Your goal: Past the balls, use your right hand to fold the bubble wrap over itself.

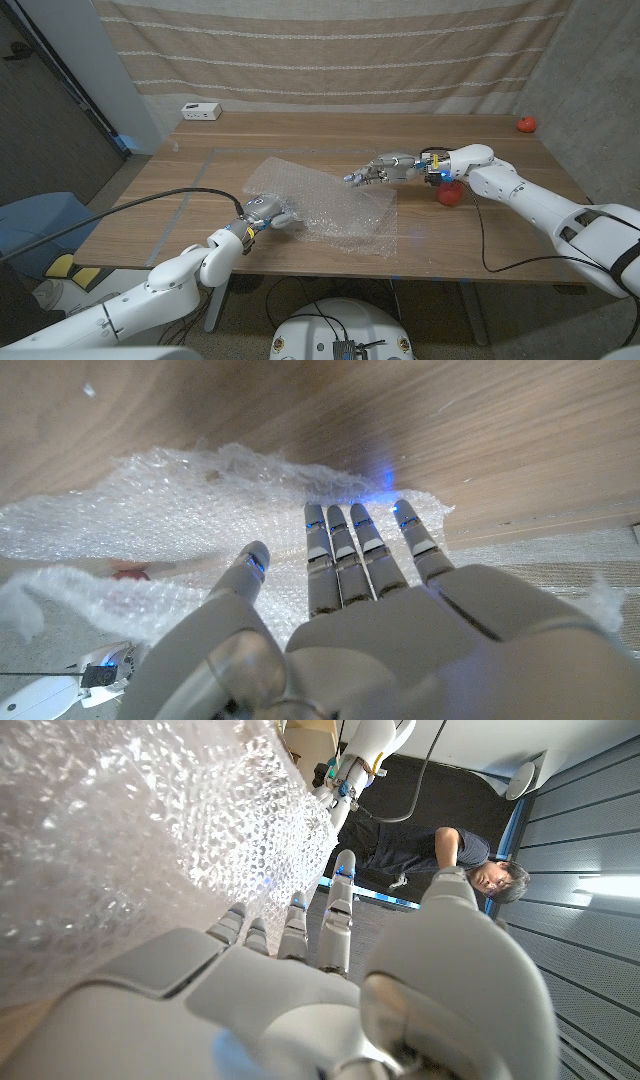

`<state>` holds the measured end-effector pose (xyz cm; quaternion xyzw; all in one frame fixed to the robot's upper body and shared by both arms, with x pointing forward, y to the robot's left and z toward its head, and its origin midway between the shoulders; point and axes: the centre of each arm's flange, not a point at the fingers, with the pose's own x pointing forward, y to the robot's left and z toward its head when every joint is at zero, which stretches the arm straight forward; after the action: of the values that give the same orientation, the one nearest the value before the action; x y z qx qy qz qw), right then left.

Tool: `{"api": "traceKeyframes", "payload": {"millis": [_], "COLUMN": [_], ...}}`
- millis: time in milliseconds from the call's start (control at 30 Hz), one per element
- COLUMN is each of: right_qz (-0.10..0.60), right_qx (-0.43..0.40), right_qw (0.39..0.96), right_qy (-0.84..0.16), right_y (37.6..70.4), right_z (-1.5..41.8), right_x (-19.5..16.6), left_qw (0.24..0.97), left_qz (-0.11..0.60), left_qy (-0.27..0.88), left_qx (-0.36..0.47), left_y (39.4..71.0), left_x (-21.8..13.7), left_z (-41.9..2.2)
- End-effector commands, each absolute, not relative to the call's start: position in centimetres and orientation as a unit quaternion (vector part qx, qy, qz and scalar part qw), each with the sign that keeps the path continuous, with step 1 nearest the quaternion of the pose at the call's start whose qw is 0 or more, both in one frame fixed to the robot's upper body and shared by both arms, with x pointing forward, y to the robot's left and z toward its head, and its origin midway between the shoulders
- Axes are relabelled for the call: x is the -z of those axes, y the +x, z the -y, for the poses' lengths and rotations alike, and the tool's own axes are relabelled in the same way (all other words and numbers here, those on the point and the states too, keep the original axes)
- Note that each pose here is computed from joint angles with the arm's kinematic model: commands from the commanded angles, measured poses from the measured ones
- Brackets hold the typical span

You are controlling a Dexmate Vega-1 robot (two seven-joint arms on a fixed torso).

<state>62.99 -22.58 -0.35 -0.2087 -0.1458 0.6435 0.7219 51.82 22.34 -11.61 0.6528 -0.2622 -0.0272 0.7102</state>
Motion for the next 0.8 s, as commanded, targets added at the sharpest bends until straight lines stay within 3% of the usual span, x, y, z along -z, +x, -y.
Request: {"api": "traceKeyframes", "payload": {"millis": [33, 200, 567, 800], "right_qz": [0.223, 0.235, 0.229, 0.232], "right_qx": [-0.634, -0.618, -0.608, -0.602], "right_qw": [0.727, 0.74, 0.75, 0.754], "right_qy": [-0.141, -0.124, -0.124, -0.122], "right_y": [62.3, 62.5, 63.4, 63.7], "right_z": [24.7, 24.7, 24.5, 24.5], "right_x": [-0.4, -0.6, -1.4, -1.9], "left_qw": [0.705, 0.704, 0.657, 0.624], "left_qz": [0.274, 0.289, 0.333, 0.318], "left_qy": [0.653, 0.649, 0.674, 0.711], "left_qx": [0.025, 0.015, -0.05, -0.061], "left_y": [51.9, 51.5, 47.3, 44.4], "left_x": [11.1, 10.6, 7.1, 6.3], "left_z": [-22.2, -22.0, -20.9, -21.0]}}
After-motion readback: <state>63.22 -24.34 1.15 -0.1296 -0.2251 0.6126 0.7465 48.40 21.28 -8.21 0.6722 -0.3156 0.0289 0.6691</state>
